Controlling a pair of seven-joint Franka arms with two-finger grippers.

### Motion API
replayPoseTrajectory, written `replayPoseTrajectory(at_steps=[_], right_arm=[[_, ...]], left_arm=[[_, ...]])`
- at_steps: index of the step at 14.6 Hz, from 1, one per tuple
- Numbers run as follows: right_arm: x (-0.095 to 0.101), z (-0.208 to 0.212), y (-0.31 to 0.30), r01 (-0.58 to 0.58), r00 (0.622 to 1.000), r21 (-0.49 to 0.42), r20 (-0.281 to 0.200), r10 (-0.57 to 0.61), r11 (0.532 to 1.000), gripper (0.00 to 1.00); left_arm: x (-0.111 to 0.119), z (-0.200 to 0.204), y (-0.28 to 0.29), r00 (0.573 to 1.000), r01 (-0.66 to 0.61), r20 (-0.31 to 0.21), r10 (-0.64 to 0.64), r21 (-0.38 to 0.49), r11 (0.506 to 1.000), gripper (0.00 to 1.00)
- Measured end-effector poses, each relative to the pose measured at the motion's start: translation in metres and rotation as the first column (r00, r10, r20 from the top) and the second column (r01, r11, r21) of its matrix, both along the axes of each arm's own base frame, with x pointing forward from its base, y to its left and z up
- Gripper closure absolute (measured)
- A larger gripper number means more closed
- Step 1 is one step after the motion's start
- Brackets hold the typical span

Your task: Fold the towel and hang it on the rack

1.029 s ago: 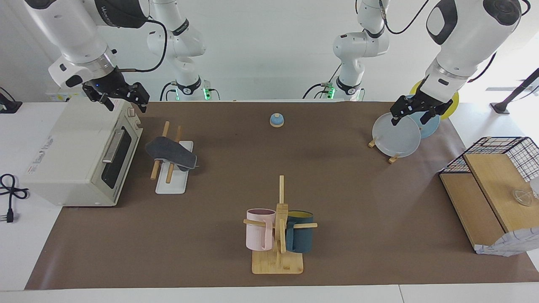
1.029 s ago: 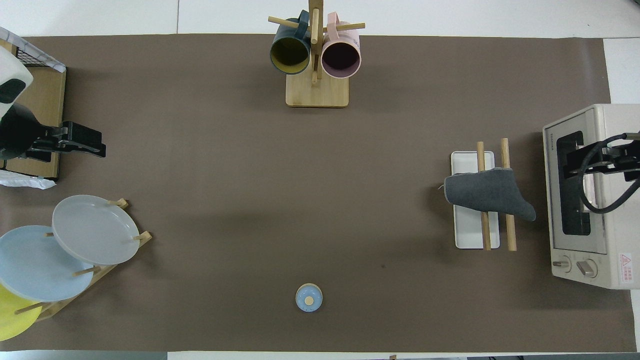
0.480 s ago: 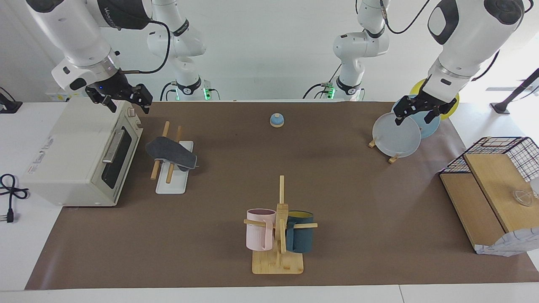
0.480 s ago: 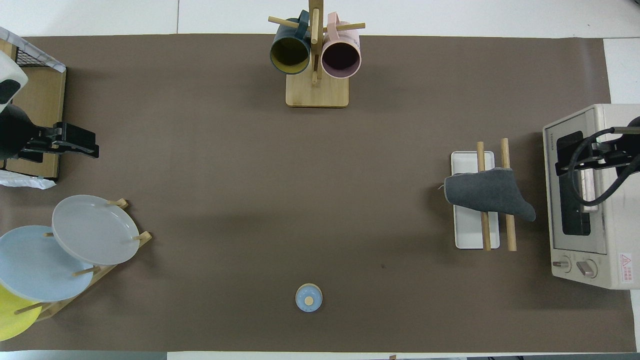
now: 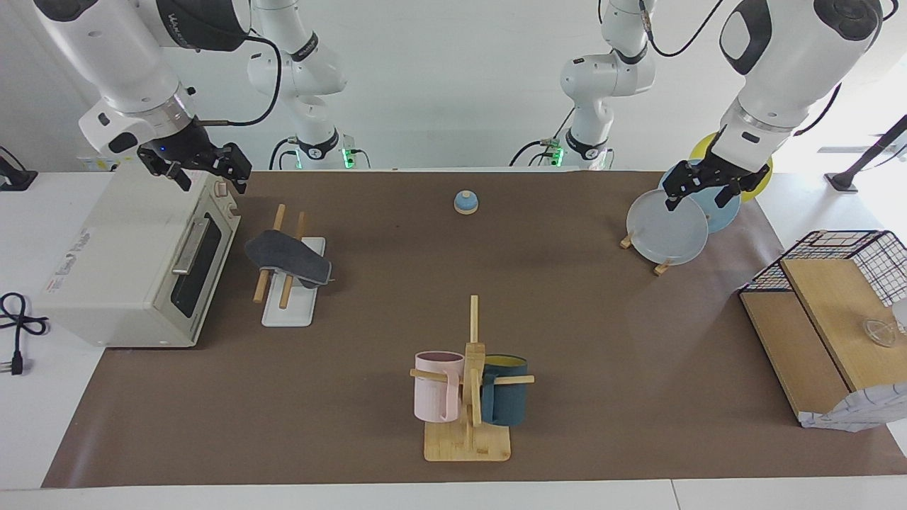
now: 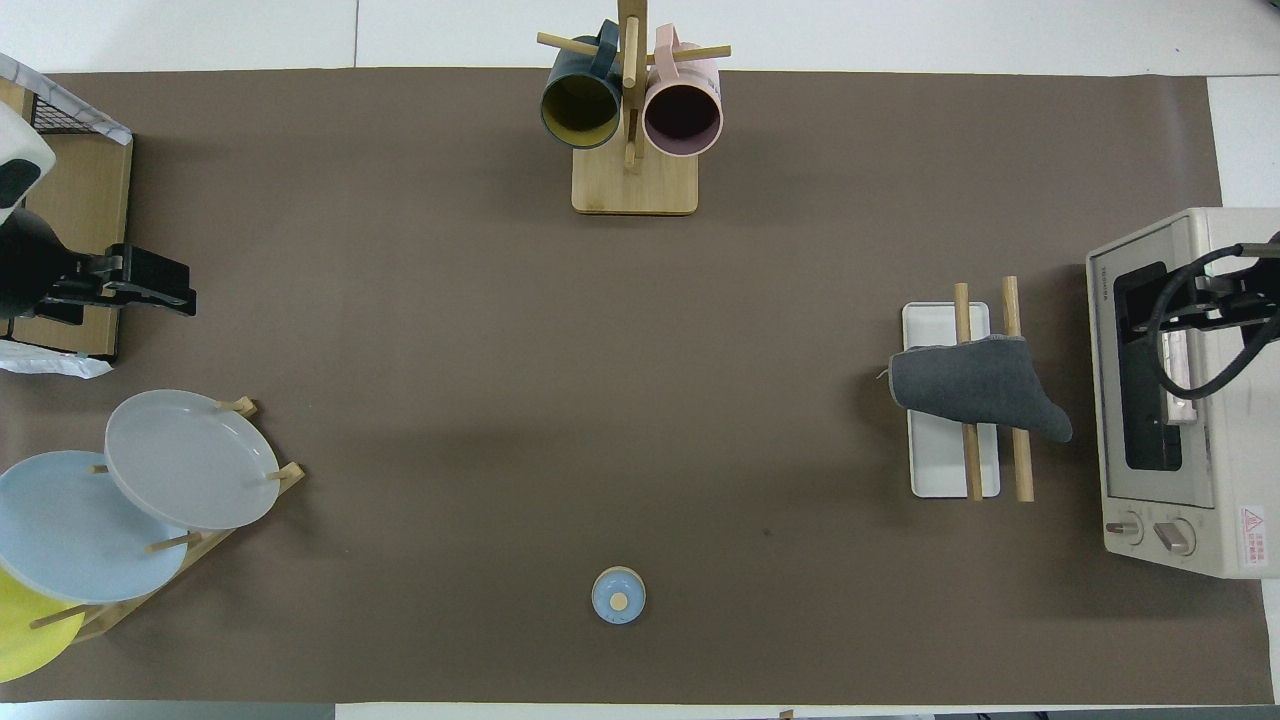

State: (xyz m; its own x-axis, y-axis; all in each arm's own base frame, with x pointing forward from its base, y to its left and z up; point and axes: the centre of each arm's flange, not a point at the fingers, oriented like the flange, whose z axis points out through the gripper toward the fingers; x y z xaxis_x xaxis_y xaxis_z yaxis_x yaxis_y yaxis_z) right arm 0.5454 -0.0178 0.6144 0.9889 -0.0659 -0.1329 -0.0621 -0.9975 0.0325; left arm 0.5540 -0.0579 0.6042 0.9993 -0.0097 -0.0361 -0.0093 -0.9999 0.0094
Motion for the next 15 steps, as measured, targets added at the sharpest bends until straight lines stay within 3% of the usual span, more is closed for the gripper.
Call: replayPoseTrajectory(at_steps=[15], right_arm=[[0.0010, 0.0023, 0.0025, -0.005, 1.000, 0.000, 0.006, 0.005, 1.000, 0.00]], left_arm=[[0.0004, 0.0000, 0.0043, 1.000, -0.008, 0.000, 0.008, 0.000, 1.000, 0.00]])
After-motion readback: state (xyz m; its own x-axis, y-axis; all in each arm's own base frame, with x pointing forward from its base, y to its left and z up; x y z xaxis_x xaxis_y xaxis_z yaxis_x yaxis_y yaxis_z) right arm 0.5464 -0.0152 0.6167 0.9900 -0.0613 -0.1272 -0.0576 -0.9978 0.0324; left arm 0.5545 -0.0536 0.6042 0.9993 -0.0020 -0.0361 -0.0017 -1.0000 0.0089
